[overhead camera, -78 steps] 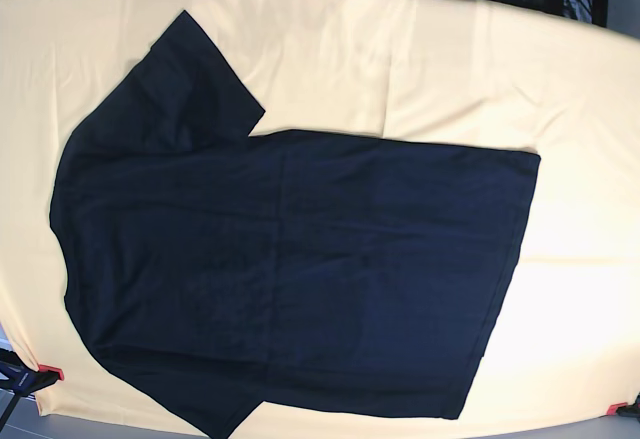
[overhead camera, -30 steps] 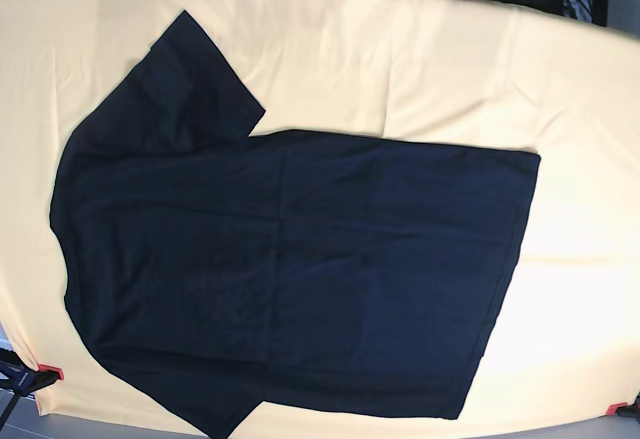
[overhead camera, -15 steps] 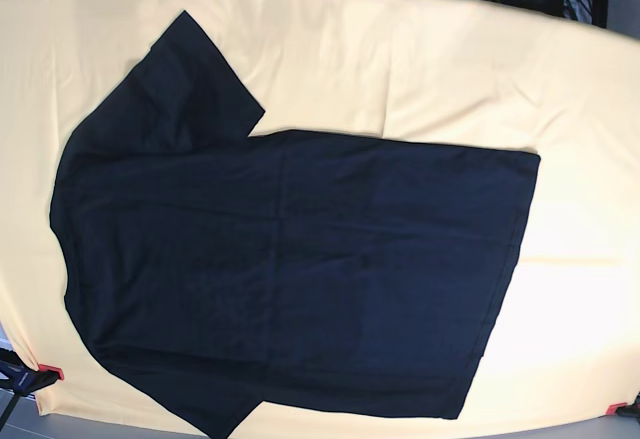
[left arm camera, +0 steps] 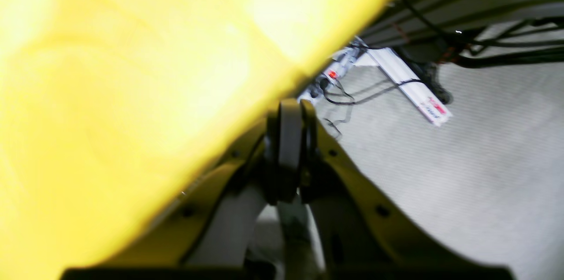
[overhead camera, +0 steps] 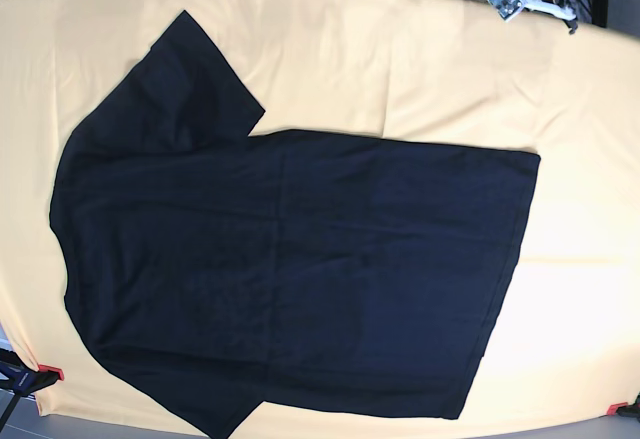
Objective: Fold the T-shirt properly
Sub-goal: 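Move both grippers down to the shirt's shoulder and hem corners and grasp, then hold the shirt corners with both grippers and adjust the grip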
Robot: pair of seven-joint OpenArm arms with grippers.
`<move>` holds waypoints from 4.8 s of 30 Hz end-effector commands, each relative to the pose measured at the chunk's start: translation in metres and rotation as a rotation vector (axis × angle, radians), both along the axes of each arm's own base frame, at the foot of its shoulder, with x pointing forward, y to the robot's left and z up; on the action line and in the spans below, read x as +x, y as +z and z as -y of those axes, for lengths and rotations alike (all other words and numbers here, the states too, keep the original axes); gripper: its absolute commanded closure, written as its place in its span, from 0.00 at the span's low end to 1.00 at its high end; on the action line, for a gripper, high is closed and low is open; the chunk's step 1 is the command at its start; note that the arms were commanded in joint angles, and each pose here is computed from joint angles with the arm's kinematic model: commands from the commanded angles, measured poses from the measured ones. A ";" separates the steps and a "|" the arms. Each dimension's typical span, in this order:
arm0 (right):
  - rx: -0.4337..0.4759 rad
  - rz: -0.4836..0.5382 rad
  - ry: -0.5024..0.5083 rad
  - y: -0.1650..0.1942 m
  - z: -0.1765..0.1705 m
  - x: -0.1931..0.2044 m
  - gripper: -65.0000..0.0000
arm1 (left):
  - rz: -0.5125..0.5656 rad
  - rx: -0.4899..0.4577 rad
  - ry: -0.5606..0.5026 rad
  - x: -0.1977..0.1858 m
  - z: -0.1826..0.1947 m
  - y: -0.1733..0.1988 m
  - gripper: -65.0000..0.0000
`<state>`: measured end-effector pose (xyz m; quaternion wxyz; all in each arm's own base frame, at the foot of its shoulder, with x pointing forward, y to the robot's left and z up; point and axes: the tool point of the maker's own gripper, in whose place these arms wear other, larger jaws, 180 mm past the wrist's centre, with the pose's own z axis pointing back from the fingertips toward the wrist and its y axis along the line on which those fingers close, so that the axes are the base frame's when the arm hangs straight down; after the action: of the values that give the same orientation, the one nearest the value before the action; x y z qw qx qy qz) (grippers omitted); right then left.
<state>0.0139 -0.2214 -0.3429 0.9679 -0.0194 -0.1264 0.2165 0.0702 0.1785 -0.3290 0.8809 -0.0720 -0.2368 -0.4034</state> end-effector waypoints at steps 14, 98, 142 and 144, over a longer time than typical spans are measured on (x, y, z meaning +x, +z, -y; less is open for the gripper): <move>-0.075 0.436 0.180 0.056 0.022 0.127 1.00 | 0.401 -0.033 -0.174 0.102 0.012 0.057 1.00; 0.019 0.557 0.269 0.033 0.027 0.221 0.53 | 0.348 0.240 -0.671 0.261 -0.062 -0.001 1.00; 0.014 0.417 0.177 -0.046 0.068 0.234 0.53 | 0.350 0.224 -0.664 0.261 -0.060 0.000 1.00; 0.027 0.383 0.171 -0.056 0.071 0.228 0.51 | 0.349 0.224 -0.664 0.261 -0.060 0.000 1.00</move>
<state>0.2468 -0.2837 -0.3953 0.9002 -0.0214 -0.3358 0.2766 0.3203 0.2328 -0.3452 0.6553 0.0065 -0.2864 -0.6989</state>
